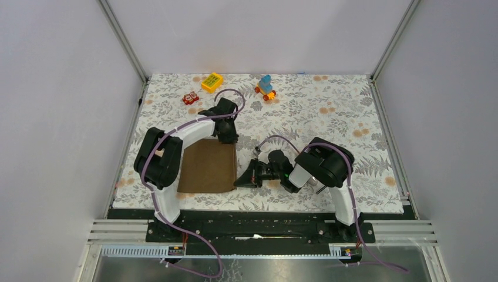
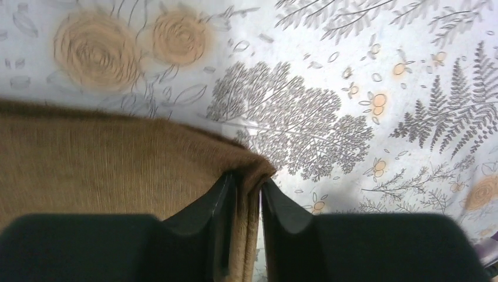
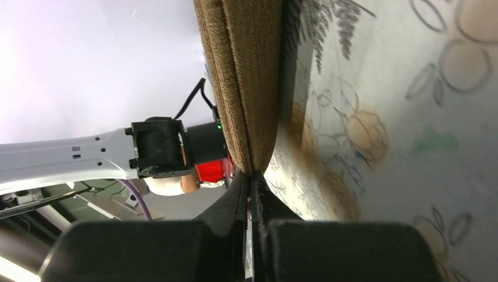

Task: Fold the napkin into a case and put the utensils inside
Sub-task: Turn over the upper triangle folded napkin at the center of the board, then move the lower triangle-folded napkin to the center of the board.

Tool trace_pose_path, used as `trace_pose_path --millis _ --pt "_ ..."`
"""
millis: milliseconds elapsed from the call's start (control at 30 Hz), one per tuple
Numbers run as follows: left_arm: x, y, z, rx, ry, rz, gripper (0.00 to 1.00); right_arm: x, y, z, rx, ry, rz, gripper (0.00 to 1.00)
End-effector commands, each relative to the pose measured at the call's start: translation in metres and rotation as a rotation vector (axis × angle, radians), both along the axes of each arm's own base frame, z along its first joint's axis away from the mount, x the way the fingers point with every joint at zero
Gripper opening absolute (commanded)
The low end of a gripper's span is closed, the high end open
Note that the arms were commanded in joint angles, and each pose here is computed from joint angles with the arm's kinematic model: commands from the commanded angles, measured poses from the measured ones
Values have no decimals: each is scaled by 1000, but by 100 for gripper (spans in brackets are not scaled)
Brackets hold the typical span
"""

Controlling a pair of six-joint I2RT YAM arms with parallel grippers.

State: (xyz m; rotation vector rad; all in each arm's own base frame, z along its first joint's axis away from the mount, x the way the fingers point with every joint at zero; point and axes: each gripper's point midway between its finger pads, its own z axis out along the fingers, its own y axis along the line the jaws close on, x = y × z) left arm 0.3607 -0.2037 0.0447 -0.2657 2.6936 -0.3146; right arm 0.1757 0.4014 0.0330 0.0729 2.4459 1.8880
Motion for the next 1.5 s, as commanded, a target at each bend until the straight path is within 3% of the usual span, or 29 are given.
trace_pose_path --millis 0,167,233,333,500,700,967,1100,1167,1467 --pt "61 -29 66 -164 -258 -2 37 -17 -20 -4 -74 -23 93 1" --pt "32 -36 108 -260 -293 -98 64 -6 -50 -21 -220 -44 90 24" --pt "12 -30 118 -272 -298 -122 70 -9 -56 -25 -277 -82 138 37" --pt "-17 -16 131 -272 -318 -142 76 -9 -65 -27 -348 -141 177 47" --pt "-54 18 134 -233 -329 -103 78 -7 -58 -21 -360 -147 207 49" --pt "-68 34 155 -247 -384 -88 79 -19 -45 -29 -433 -167 230 49" --pt "-62 31 157 -256 -397 -102 80 -11 -60 -44 -663 -214 190 34" --pt "-61 27 152 -266 -374 -112 80 1 -78 -51 -744 -230 203 11" --pt "-62 26 154 -273 -384 -110 80 6 -86 -54 -756 -231 222 5" --pt "-68 35 150 -268 -395 -88 80 32 -138 -63 -799 -230 200 0"
